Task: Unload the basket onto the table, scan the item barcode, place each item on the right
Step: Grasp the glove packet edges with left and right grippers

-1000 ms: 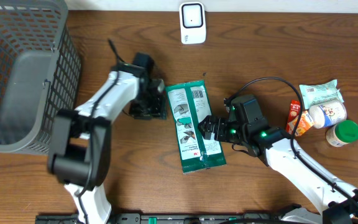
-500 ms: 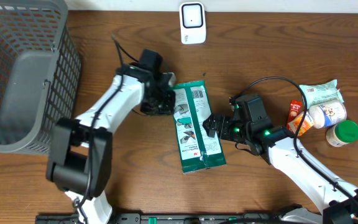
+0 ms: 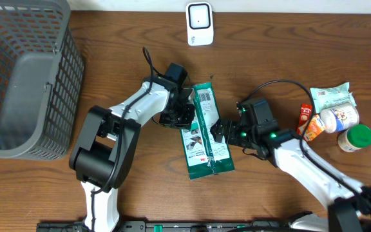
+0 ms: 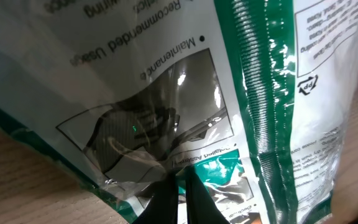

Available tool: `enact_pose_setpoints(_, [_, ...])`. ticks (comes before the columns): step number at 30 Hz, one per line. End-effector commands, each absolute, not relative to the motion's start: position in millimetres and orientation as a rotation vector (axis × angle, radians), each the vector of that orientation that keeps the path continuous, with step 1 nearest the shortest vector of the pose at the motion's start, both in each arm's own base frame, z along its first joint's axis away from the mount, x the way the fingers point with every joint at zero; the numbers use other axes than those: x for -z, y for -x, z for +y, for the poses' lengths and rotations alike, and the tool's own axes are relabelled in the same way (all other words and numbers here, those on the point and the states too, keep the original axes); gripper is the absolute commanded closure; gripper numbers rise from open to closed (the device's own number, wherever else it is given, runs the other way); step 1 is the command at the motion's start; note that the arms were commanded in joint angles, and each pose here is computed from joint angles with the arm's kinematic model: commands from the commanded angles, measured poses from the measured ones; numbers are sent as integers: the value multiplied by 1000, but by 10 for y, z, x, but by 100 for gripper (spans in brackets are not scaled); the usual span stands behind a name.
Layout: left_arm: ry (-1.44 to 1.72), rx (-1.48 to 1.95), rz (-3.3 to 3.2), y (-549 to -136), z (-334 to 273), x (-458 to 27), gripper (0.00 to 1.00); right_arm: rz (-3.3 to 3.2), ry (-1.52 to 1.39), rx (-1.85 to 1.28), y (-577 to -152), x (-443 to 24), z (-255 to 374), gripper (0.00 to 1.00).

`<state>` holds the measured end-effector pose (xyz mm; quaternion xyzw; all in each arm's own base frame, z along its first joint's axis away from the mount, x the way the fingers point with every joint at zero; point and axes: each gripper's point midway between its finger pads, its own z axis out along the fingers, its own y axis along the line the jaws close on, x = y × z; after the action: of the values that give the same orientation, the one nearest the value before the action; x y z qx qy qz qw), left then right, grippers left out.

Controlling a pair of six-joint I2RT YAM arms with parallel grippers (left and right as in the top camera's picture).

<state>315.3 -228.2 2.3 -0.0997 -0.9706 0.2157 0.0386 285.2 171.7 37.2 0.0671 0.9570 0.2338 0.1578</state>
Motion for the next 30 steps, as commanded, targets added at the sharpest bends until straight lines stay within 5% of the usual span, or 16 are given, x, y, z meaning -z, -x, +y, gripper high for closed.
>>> enact_pose_setpoints(1, [276,-579,-2950,-3074,-2190,173,92,2789,-182,-704,-2811,-191,1756,1])
enact_pose_setpoints(13, [292,-572,-2951,-3071,-2181,184,92,2822,-59,-1120,-2708,28,2236,3])
enact_pose_setpoints(25, [291,-574,-2951,-3074,-2180,184,92,2672,166,-1343,-2729,-223,2462,53])
enact_pose_setpoints(30, [296,-592,-2973,-3133,-2194,147,92,2689,126,-1336,-2743,-200,2394,86])
